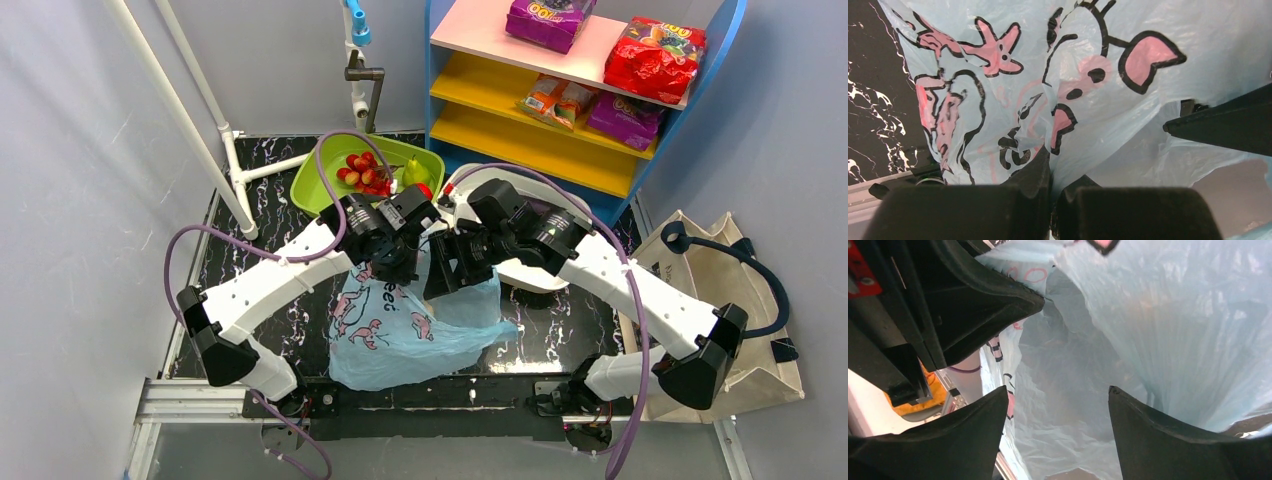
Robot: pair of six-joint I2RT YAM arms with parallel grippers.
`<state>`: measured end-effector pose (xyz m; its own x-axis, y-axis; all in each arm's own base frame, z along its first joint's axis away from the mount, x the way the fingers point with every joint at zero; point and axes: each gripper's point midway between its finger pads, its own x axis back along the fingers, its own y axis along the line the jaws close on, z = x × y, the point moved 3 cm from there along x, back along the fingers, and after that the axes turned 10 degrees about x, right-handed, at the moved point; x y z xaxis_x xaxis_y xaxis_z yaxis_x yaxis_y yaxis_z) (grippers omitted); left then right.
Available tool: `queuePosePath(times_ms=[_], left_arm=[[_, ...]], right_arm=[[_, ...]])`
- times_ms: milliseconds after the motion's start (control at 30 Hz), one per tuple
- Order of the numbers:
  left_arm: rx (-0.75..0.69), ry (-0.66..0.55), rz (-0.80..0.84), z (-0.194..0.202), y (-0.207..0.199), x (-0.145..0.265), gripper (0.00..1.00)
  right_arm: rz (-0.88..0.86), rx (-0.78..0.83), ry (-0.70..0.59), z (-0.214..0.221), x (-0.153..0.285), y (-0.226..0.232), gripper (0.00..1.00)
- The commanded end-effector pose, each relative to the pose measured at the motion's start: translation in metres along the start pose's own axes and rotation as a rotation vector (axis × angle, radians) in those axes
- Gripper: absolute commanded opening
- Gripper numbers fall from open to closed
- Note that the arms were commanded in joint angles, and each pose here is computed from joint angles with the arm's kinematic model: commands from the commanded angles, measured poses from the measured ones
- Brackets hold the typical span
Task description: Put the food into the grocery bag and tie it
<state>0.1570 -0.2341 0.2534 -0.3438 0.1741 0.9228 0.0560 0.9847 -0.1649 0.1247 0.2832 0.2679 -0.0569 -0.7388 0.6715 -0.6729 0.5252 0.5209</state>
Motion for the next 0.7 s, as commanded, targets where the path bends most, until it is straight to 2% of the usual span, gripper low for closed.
queuePosePath(times_ms=[0,367,667], left_arm=[[0.028,-0.007,0.029,0.001,0.006,0.011,0.0],[0.013,0.008,-0.002,0.006,0.018,0.004,0.0],[-0.009,0.004,-0.104,0.017,0.053,0.002,0.0]], right_arm=[[-0.037,0.05,-0.075,-0.02,0.008,0.015,0.82],[-0.036,0.108,-0.121,-0.043,0.026,0.028,0.87],[0.09,0.141,-0.178,-0.051,0.053,0.022,0.89]])
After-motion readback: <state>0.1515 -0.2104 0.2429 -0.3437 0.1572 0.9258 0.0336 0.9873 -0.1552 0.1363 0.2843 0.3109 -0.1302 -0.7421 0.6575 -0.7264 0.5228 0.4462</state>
